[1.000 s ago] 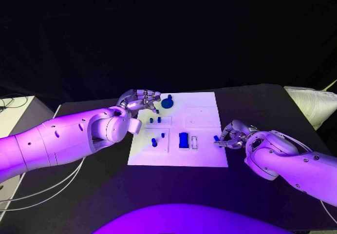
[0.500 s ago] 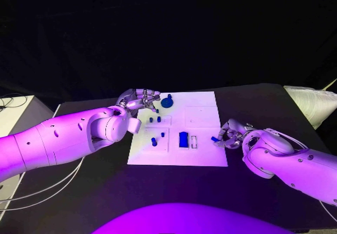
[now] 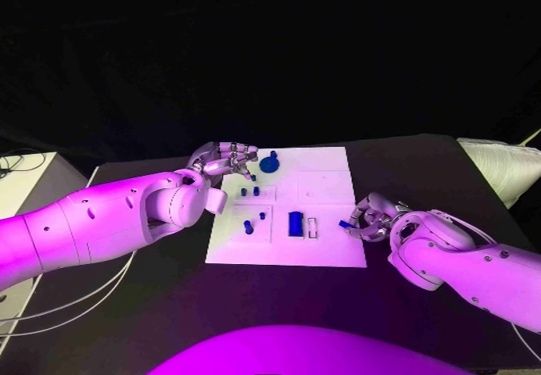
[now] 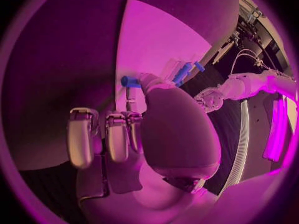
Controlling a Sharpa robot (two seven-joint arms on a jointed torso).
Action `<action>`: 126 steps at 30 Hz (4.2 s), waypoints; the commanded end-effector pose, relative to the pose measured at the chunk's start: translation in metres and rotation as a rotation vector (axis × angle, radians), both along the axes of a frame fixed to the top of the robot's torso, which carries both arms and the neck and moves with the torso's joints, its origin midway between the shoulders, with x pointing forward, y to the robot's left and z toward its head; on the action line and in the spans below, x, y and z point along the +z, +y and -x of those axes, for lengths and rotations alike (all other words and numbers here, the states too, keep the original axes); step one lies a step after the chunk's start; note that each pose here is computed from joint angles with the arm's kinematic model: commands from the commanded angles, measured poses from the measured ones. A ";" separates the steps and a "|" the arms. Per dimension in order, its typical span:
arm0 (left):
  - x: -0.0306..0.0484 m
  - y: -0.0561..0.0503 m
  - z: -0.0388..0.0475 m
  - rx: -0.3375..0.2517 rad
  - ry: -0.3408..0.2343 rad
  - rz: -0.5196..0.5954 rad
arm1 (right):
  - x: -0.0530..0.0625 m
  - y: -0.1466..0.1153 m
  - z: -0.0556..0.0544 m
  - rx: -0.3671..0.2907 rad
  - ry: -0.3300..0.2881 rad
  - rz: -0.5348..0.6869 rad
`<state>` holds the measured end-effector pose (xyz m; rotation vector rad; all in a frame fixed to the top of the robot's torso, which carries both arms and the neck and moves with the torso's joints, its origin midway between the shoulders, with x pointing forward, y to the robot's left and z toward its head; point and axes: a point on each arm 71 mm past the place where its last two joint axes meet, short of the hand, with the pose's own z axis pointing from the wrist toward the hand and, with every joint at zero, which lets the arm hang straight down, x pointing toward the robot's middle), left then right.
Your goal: Assemble the parts on the task board
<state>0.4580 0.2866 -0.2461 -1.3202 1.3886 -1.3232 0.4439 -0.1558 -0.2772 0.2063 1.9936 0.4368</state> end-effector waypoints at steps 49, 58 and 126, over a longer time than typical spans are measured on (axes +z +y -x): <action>0.0017 -0.004 0.0013 -0.020 -0.001 0.010 | -0.008 0.055 0.008 -0.015 0.191 -0.161; 0.0018 -0.003 0.0016 -0.020 0.002 0.009 | -0.006 0.056 0.006 -0.017 0.186 -0.156; 0.0003 -0.001 0.0013 -0.019 0.015 0.002 | -0.007 0.048 0.003 0.032 0.193 -0.111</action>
